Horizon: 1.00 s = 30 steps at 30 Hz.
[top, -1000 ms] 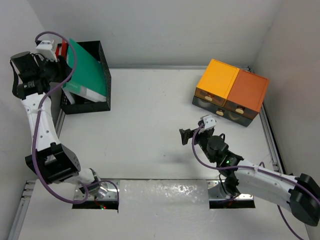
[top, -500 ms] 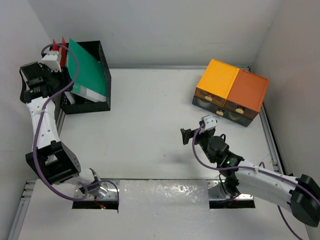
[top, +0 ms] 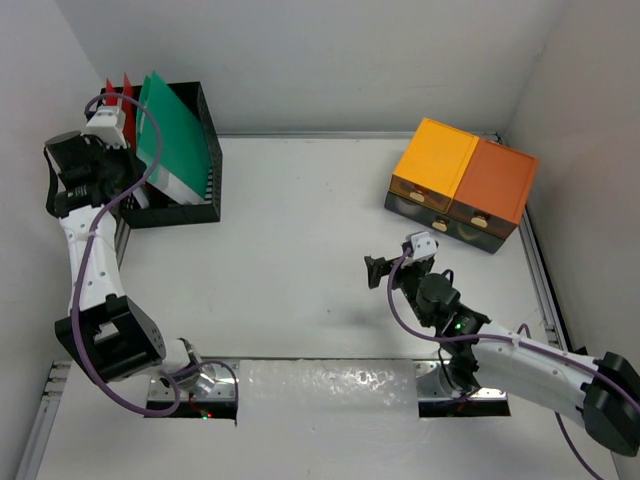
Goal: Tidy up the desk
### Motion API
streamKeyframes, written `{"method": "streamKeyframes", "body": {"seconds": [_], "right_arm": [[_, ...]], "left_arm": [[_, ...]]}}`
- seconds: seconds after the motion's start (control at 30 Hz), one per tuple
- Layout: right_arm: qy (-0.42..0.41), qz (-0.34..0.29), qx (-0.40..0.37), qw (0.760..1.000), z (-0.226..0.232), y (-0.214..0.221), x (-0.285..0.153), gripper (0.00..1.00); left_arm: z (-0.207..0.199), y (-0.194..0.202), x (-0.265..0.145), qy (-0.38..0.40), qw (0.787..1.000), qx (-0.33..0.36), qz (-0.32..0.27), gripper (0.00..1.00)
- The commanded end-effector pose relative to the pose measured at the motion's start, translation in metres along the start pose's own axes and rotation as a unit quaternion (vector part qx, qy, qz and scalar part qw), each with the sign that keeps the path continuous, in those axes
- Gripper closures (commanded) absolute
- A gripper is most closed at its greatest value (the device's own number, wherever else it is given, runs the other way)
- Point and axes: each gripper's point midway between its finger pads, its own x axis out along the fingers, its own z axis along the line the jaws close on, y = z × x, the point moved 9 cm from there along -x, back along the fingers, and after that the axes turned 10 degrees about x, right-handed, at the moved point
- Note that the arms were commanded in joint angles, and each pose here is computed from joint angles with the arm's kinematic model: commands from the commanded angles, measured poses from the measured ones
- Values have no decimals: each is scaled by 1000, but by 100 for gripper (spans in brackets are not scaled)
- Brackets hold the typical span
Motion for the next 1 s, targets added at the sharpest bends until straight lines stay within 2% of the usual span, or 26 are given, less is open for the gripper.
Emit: {"method": "streamKeyframes", "body": {"seconds": [0.0, 0.2, 0.5, 0.97], "right_arm": [[6, -18, 4, 1000, -1, -5, -1, 1], [9, -20, 1, 1000, -2, -6, -1, 1], [14, -20, -5, 1000, -2, -7, -1, 1], [24, -19, -10, 999, -5, -5, -1, 1]], "left_arm": [[4, -26, -11, -14, 999, 24, -42, 100], [1, -52, -20, -11, 997, 42, -63, 100], [-7, -79, -7, 18, 997, 39, -58, 100], [-1, -62, 39, 32, 999, 24, 8, 99]]}}
